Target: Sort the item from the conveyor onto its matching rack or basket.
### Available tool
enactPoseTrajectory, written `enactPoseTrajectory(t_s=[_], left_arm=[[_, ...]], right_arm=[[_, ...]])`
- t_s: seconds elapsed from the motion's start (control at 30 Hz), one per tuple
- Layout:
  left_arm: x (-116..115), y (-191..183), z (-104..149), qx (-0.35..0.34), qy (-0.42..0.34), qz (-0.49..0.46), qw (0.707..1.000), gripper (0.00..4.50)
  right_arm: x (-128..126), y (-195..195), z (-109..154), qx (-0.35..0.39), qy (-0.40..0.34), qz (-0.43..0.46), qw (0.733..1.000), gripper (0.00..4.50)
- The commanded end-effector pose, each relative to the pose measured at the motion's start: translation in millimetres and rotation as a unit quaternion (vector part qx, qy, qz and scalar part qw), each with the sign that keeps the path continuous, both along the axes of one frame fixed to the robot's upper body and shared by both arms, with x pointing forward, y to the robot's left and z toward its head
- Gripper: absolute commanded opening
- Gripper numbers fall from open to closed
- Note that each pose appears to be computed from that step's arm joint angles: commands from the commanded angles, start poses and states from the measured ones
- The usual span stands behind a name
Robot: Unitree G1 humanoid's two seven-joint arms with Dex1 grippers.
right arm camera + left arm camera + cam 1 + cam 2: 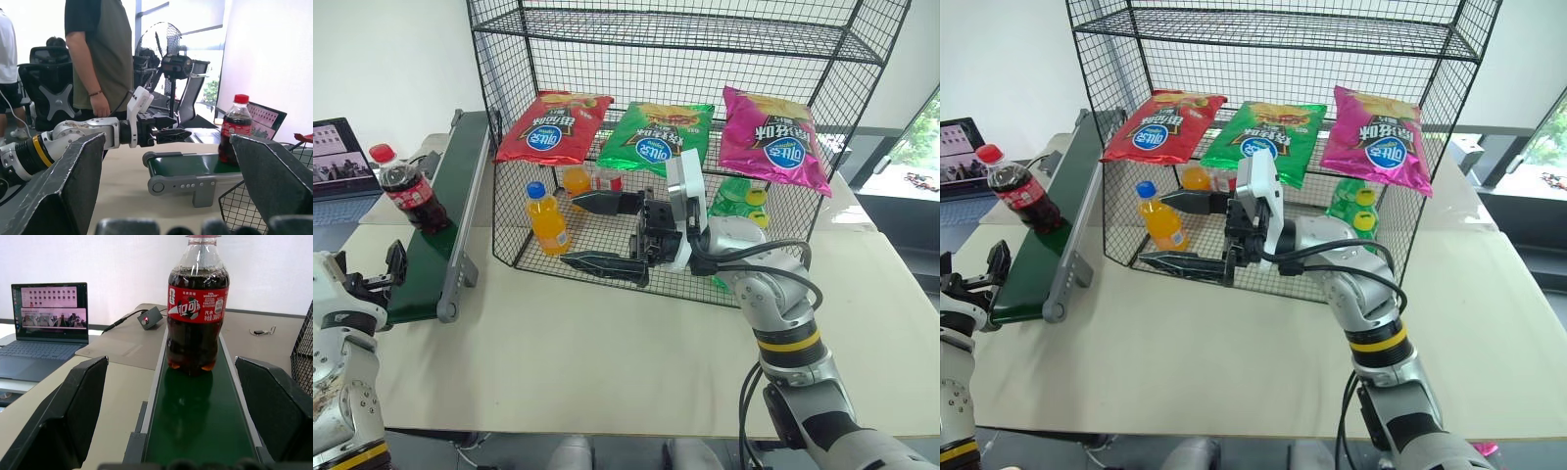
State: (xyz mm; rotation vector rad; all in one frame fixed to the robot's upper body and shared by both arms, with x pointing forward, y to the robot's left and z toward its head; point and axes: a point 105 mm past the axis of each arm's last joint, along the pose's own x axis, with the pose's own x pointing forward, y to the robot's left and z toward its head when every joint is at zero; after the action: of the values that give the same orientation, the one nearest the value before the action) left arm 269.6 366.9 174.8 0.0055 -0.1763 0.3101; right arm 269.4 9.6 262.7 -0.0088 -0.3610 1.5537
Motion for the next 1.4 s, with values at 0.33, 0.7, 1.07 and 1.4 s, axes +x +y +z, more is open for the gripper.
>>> enactPoseTrajectory(t_s=[0.33,0.7,1.07,1.4], left_arm=[[3.2,2.0,19.5,0.027,-0.019,-0.013,0.999,4.39],[12.4,-2.5,9.8,0.006,0.003,-0.053,0.999,3.66],[5.9,-35.8,24.3,0.026,0.004,-0.121,0.992,3.05],[-1.1,-156.2,33.2,0.037,0.083,-0.427,0.9,3.05]], right_arm=[[-10.2,-2.0,19.0,0.038,-0.019,0.022,0.999,4.5],[-8.3,-4.9,14.3,0.033,-0.018,0.012,0.999,4.5],[0.6,-14.7,10.7,0.023,-0.02,-0.043,0.999,4.5],[-3.5,-55.0,-43.1,-0.021,0.019,-0.198,0.98,4.5]])
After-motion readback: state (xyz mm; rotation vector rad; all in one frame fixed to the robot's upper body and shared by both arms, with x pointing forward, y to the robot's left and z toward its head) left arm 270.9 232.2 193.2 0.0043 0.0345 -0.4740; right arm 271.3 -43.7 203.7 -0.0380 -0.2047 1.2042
